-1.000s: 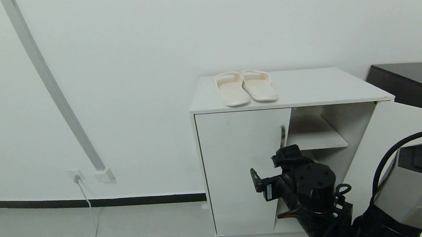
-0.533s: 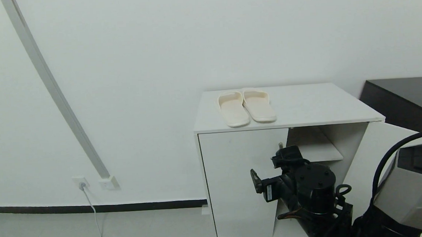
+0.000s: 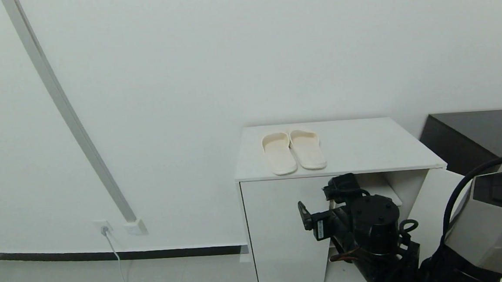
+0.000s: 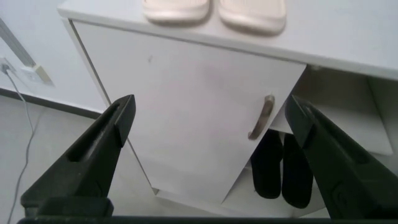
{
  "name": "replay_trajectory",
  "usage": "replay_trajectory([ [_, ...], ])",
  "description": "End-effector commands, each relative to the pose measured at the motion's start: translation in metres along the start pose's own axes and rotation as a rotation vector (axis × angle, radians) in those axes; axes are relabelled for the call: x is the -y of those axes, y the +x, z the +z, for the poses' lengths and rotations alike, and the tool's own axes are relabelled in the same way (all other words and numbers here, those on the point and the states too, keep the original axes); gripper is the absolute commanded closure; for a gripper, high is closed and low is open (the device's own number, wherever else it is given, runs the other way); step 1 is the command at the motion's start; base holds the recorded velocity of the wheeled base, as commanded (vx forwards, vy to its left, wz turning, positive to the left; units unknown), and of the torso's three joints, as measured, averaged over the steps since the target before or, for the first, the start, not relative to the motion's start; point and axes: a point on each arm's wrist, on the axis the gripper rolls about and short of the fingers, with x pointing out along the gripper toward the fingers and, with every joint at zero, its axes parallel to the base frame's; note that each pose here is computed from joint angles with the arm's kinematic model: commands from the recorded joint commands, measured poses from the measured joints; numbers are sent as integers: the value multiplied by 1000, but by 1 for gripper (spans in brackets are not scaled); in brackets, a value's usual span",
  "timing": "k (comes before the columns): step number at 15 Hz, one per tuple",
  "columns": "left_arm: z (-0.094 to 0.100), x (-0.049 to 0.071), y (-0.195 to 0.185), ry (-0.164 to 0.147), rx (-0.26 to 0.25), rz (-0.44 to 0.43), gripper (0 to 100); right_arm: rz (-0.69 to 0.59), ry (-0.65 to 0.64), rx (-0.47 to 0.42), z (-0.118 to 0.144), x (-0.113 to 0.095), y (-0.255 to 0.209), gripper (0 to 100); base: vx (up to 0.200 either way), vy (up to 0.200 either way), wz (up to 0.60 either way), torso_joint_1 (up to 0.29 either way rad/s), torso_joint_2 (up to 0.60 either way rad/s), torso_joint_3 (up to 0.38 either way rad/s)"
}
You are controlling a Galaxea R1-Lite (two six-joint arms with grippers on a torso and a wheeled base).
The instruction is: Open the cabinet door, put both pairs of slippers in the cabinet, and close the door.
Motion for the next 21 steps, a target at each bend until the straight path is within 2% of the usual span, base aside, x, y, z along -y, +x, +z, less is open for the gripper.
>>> replay_trajectory([
  [1, 0, 0, 0, 0, -2, 0, 100, -1, 0, 1, 0, 0, 0, 0, 0, 0, 0, 217, -461, -251],
  [6, 0, 0, 0, 0, -2, 0, 100, -2, -5, 23, 2, 2, -1, 0, 0, 0, 0, 118, -267, -143],
  [8, 0, 0, 0, 6, -2, -1, 100, -6, -28, 81, 21, 4, -2, 0, 0, 0, 0, 0, 0, 0],
  [9, 0, 0, 0, 5, -2, -3, 100, -25, -21, 80, 34, 6, 5, 0, 0, 0, 0, 0, 0, 0],
  [12, 0, 0, 0, 6, -2, -7, 100, -32, 38, -20, 79, 2, 12, 0, 0, 0, 0, 0, 0, 0],
  [13, 0, 0, 0, 5, -2, -7, 100, -25, 46, -42, 87, -2, 11, 0, 0, 0, 0, 0, 0, 0],
  [15, 0, 0, 0, 5, -2, -7, 100, -1, 105, -120, 117, -18, 4, 0, 0, 0, 0, 0, 0, 0],
  [19, 0, 0, 0, 3, -2, -7, 100, -2, 100, -156, 108, -22, 4, 0, 0, 0, 0, 0, 0, 0],
  [21, 0, 0, 0, 3, -2, -9, 100, -2, 94, -160, 101, -21, 3, 0, 200, 0, 0, 5, 0, 0],
])
